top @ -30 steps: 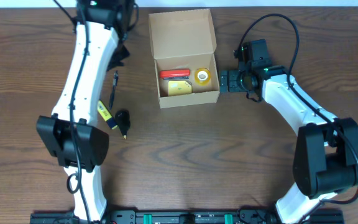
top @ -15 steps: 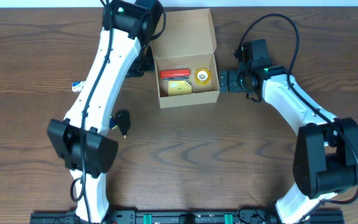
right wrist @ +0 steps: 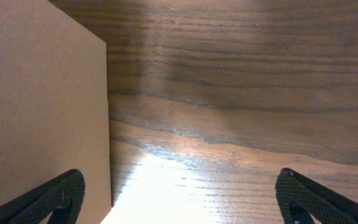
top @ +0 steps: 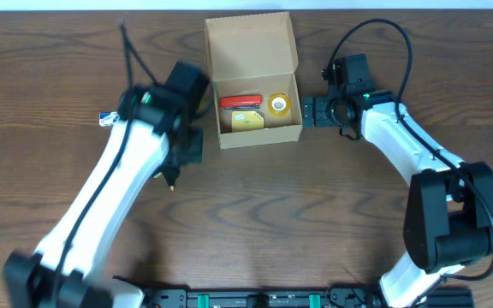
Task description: Pack container
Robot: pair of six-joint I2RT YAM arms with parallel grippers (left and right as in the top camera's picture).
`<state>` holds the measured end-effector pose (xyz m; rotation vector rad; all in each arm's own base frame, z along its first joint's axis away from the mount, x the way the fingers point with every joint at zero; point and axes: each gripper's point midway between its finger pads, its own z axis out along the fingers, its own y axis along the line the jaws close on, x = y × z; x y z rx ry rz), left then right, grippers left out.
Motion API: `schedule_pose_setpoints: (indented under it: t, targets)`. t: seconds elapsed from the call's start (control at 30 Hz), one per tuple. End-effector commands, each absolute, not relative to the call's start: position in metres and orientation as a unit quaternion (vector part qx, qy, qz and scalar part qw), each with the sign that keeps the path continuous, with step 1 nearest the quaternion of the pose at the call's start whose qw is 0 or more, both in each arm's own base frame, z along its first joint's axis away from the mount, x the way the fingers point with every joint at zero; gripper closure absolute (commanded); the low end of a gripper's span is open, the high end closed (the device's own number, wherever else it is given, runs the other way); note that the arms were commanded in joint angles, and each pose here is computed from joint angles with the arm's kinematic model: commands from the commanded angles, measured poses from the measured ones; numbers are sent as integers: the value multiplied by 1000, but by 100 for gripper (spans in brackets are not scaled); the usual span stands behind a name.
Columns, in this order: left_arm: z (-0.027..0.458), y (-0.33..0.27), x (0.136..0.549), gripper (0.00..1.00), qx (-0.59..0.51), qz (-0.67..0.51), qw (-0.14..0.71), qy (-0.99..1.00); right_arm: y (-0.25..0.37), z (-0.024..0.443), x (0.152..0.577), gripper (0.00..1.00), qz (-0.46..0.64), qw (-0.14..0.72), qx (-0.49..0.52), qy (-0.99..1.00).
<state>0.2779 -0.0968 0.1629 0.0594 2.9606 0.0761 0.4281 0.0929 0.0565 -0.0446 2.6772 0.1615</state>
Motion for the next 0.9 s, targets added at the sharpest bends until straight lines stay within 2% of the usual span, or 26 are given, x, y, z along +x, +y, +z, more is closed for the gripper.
schedule_pose_setpoints:
  t: [0.0,0.17,0.27,0.3,0.37,0.6,0.87]
  targets:
    - [139,-90,263,94,18,20,88,996,91,57,428,1,61,227,-9,972]
    - [84,-91,271,93,-63,5,115,991,91,57,428,1,61,227,-9,972]
    - [66,-93,280,73,-88,-7,143,986,91,57,428,1,61,227,-9,972]
    - [62,-91,280,69,-96,-9,145,985,91,57,428,1,61,227,-9,972]
    - [51,-84,278,51,-119,-8,146,982,91,57,428,1,61,227,-9,972]
    - [40,-62,289,38,-164,-5,172,971,91,57,428,1,61,227,-9,972]
    - [32,-50,304,38,-191,-12,197,962,91,57,428,1,61,227,-9,972]
